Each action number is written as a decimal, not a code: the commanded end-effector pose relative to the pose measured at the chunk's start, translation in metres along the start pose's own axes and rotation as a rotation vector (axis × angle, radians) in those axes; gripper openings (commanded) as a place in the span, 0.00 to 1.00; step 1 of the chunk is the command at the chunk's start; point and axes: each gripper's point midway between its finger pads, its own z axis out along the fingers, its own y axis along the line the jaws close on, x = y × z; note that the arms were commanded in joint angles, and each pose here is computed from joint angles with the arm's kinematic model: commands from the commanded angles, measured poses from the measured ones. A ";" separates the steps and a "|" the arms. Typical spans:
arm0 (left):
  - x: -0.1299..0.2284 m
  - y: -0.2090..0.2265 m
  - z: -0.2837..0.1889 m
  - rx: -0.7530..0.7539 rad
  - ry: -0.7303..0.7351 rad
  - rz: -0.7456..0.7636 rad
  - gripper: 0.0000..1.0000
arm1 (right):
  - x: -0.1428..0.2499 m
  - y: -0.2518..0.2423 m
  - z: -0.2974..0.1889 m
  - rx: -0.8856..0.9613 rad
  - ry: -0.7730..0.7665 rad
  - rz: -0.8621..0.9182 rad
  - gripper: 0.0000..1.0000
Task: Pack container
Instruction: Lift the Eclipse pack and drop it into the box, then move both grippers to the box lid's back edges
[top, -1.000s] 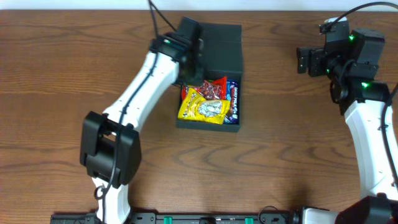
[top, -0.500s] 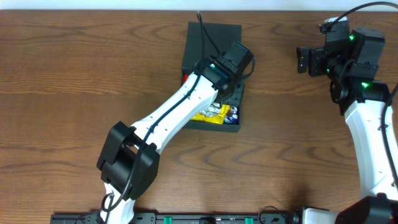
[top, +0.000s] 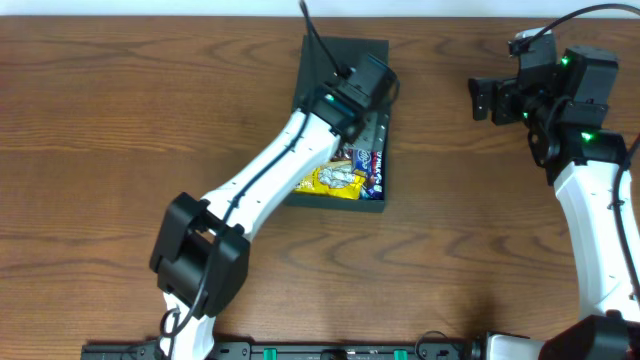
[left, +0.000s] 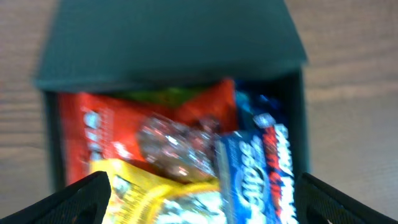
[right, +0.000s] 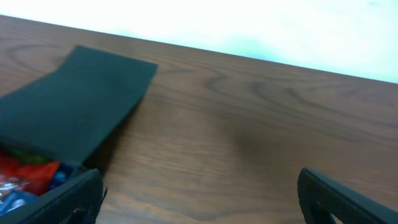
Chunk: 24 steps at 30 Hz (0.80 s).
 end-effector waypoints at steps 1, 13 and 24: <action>-0.044 0.037 -0.039 -0.025 -0.140 -0.046 0.95 | -0.006 0.017 -0.006 -0.107 -0.029 0.017 0.99; -0.090 0.203 -0.054 -0.160 -0.245 -0.352 0.95 | 0.026 0.070 0.016 -0.308 0.101 0.063 0.49; -0.092 0.250 0.004 0.020 -0.184 -0.472 0.06 | 0.103 0.075 0.084 -0.219 0.390 0.443 0.02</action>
